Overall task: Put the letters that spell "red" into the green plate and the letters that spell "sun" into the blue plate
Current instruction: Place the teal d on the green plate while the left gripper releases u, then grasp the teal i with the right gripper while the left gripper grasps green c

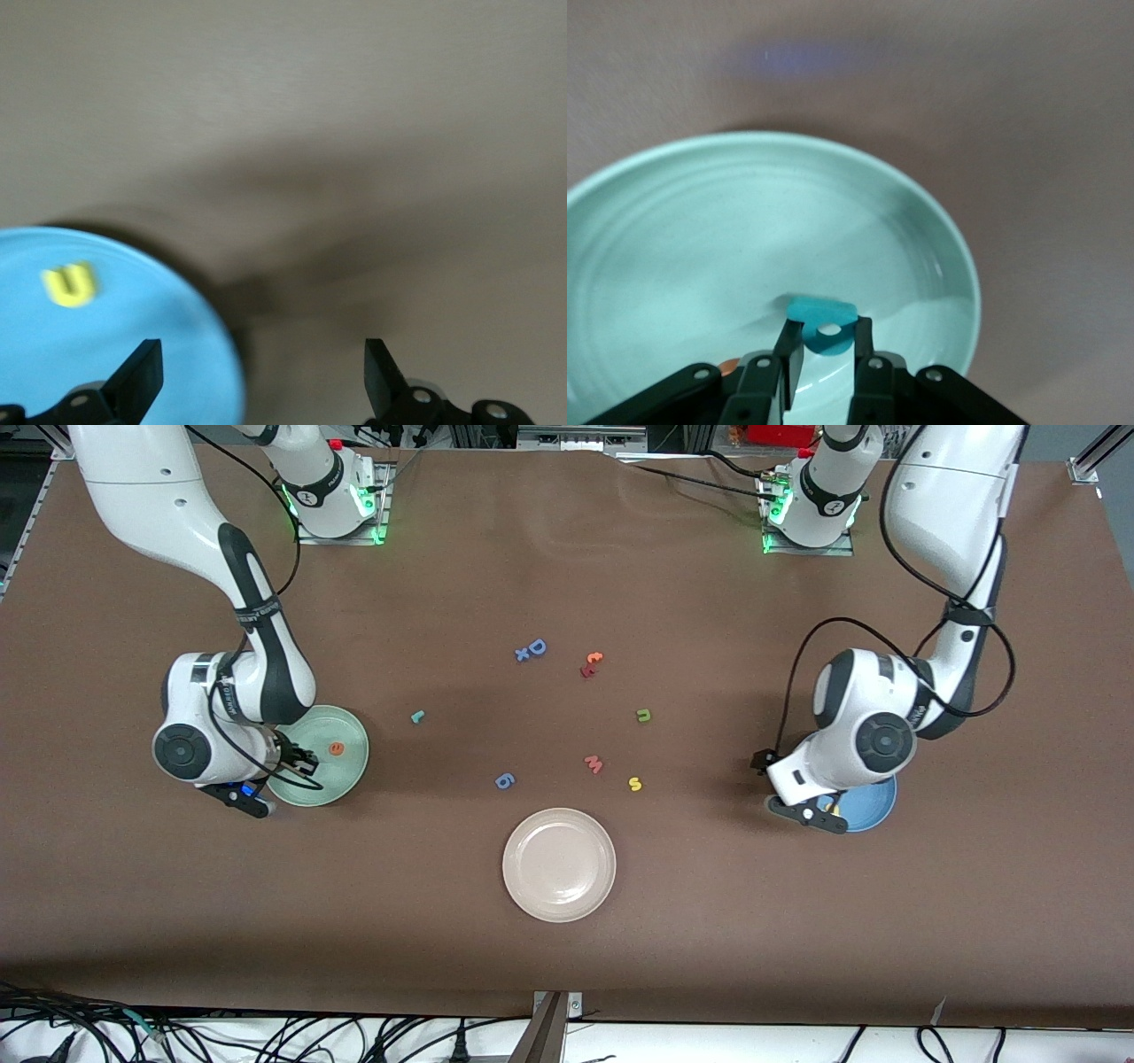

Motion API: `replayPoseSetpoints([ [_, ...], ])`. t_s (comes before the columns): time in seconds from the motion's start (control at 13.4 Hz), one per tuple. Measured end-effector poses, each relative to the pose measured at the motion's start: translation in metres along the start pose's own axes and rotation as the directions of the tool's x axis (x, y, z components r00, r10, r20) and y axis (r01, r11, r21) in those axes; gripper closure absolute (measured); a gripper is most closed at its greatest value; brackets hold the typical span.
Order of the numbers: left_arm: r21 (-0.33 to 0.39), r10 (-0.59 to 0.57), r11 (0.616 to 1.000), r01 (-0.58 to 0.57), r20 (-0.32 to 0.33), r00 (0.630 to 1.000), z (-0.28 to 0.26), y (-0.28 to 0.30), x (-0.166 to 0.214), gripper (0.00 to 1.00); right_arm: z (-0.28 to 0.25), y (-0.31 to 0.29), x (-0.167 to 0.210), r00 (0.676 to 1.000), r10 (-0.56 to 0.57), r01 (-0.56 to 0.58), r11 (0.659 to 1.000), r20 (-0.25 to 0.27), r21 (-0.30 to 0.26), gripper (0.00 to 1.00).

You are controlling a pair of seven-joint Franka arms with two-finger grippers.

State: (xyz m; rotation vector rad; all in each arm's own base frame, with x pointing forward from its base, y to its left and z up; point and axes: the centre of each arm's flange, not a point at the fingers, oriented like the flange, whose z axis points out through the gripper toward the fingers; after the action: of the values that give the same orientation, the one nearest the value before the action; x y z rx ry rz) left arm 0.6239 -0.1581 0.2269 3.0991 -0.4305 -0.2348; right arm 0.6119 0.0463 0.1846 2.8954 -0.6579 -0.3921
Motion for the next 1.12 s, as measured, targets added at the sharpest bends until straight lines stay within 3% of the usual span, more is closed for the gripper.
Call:
replayPoseSetpoints([
  [0.07,0.004,-0.028,1.000,0.028,0.004,1.000,0.001,0.017,0.000,0.00,0.003,-0.003,-0.001,1.000,-0.004,0.004,1.000,0.002,0.000,0.73],
  [0.15,0.007,-0.054,0.999,0.054,0.010,0.998,0.001,0.032,-0.001,0.00,0.002,-0.004,-0.002,1.000,-0.005,0.005,1.000,0.001,0.001,0.66],
  [0.45,0.029,-0.182,0.983,0.181,0.027,0.983,0.006,0.103,-0.008,0.00,-0.019,-0.006,-0.004,1.000,-0.003,0.004,1.000,-0.011,0.019,0.26],
  [0.59,0.041,-0.227,0.973,0.226,0.026,0.973,0.008,0.139,-0.015,0.00,-0.050,-0.022,-0.023,1.000,0.016,-0.015,0.999,-0.004,0.043,0.07],
  [0.82,0.034,-0.260,0.965,0.259,0.026,0.965,0.008,0.170,-0.021,0.00,-0.086,-0.079,-0.074,0.996,0.083,-0.082,0.992,-0.012,0.094,0.07],
  [1.12,-0.006,-0.283,0.959,0.283,-0.017,0.959,0.013,0.195,-0.028,0.00,-0.068,-0.135,-0.121,0.988,0.153,-0.150,0.979,-0.012,0.141,0.09],
])
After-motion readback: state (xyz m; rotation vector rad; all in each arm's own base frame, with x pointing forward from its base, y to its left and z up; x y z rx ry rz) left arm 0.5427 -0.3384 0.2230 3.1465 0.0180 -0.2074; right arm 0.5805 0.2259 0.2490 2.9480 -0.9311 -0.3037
